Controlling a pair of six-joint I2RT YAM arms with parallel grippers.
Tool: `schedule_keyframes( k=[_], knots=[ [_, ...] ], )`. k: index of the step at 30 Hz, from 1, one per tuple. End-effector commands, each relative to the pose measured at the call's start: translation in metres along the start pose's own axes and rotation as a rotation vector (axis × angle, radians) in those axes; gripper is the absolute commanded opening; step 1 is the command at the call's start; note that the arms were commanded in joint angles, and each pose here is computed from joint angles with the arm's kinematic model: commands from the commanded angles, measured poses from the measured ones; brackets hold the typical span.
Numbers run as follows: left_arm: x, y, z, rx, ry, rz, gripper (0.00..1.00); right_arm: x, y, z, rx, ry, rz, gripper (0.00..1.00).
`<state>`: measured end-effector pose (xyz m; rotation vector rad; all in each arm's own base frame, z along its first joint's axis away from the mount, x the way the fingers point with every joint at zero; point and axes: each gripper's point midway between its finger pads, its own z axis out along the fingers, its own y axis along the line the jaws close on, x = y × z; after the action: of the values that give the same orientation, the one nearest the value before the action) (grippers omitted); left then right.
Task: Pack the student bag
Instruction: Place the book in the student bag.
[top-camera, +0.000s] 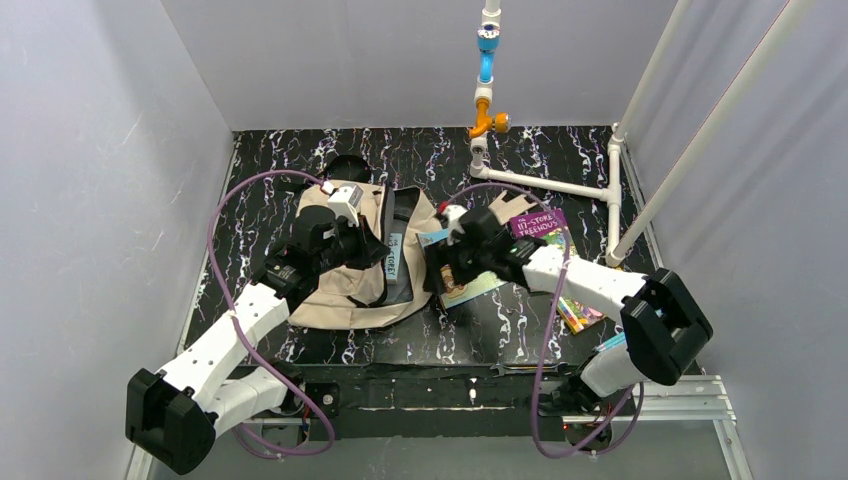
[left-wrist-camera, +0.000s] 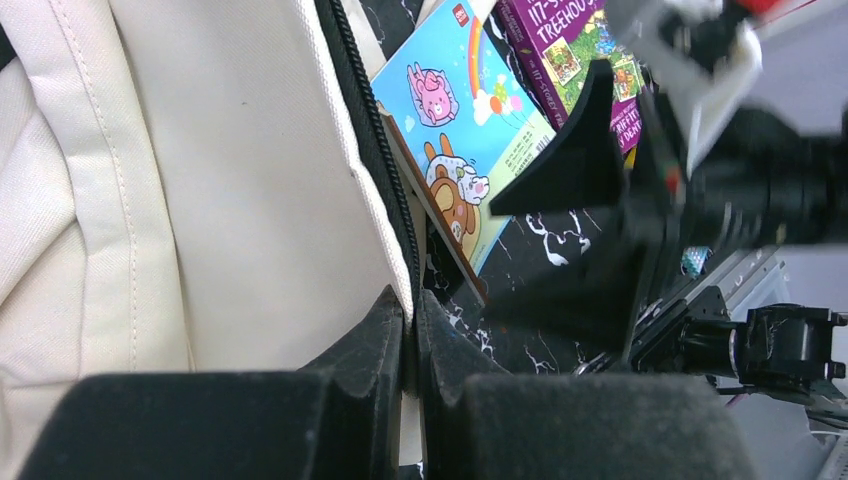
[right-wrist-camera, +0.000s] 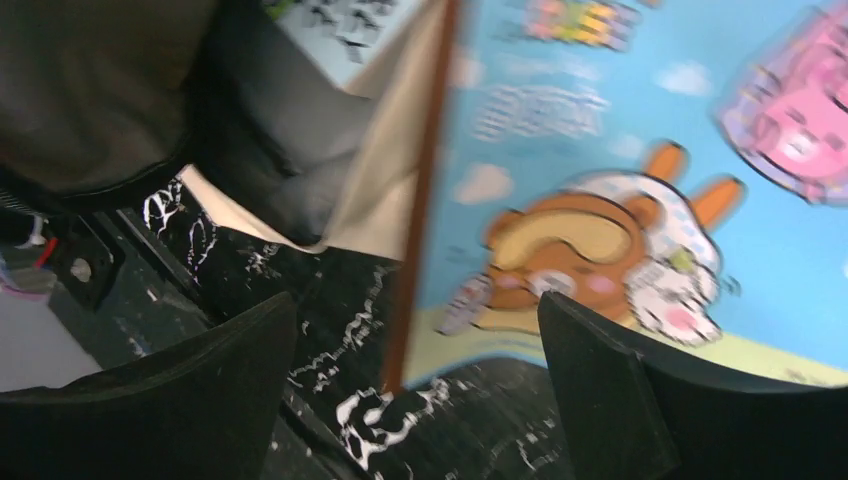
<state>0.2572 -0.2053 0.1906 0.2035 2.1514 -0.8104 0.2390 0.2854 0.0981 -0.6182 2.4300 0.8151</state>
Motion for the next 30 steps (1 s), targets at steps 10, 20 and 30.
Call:
schedule_keyframes(
  k=[10,20,30],
  knots=[
    [-0.018,-0.026,-0.013,0.085,-0.021,0.0,0.0,-0.053,0.004,0.046,0.319,-0.19,-0.179,0.4],
    [-0.038,-0.052,-0.026,0.234,-0.132,0.149,0.0,-0.101,0.135,0.033,-0.37,-0.222,0.153,0.01],
    [-0.049,-0.078,-0.034,0.364,-0.134,0.27,0.0,-0.146,0.124,0.114,-0.616,-0.23,0.654,0.01]
  ],
)
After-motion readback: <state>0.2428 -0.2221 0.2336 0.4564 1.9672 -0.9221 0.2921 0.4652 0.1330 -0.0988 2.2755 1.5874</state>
